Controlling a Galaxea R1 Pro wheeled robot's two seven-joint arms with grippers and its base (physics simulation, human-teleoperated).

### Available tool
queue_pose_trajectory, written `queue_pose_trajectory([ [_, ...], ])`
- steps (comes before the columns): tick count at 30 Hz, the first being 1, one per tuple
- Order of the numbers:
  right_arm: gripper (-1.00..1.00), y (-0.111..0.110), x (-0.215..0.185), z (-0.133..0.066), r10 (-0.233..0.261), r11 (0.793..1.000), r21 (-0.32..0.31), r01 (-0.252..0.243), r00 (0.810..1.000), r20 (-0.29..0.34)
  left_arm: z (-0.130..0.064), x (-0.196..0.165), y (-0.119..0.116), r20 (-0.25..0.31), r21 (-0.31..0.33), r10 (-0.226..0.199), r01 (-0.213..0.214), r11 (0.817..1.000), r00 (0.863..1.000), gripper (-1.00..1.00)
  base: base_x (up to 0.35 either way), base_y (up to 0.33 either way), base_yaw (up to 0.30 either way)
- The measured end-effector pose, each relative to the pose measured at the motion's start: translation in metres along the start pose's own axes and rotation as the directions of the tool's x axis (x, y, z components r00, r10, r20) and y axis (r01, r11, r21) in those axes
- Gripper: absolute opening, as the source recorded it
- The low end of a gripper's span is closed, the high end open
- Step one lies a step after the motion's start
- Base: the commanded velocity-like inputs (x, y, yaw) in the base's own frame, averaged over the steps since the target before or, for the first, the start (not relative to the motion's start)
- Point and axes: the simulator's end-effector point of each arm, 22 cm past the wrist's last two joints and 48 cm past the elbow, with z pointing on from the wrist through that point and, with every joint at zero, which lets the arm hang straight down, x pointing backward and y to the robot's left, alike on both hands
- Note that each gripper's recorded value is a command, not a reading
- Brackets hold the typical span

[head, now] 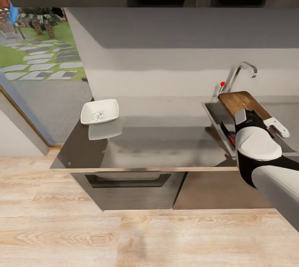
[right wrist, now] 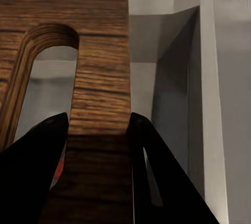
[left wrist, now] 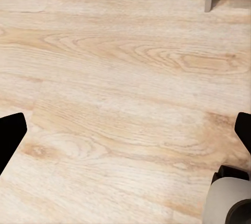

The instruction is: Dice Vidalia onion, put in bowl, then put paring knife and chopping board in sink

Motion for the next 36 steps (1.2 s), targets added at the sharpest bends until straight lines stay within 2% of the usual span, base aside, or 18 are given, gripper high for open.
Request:
queue_pose_trajectory([
  [13,-1.00,-0.003,0.011,0.003,-0.013,1.000,0.002,0.013,1.000,-0.013,0.000,0.000,0.001,0.000,-0.001,0.001,-0.001,1.000,1.000,1.00,0.146,0.000,0.000],
  [18,-1.00,-0.026,0.019,0.017,0.065,0.997,0.053,-0.063,0.997,-0.030,0.000,0.000,0.001,0.000,0.000,0.001,-0.001,1.000,1.000,1.00,0.009,0.000,0.000],
  [21,-1.00,-0.031,0.021,0.020,0.079,0.995,0.064,-0.077,0.996,-0.034,0.000,0.000,0.000,0.000,0.000,0.001,-0.001,1.000,1.000,1.00,0.001,0.000,0.000],
  [24,-1.00,-0.039,0.026,0.024,0.076,0.994,0.078,-0.073,0.996,-0.037,0.000,0.000,0.000,0.000,0.000,0.000,0.000,1.000,1.000,1.00,0.000,0.000,0.000],
  [36,-1.00,-0.044,0.036,0.026,0.060,0.995,0.084,-0.056,0.997,-0.043,0.000,0.000,0.000,0.000,0.000,0.000,0.000,1.000,1.000,1.00,0.000,0.000,0.000],
])
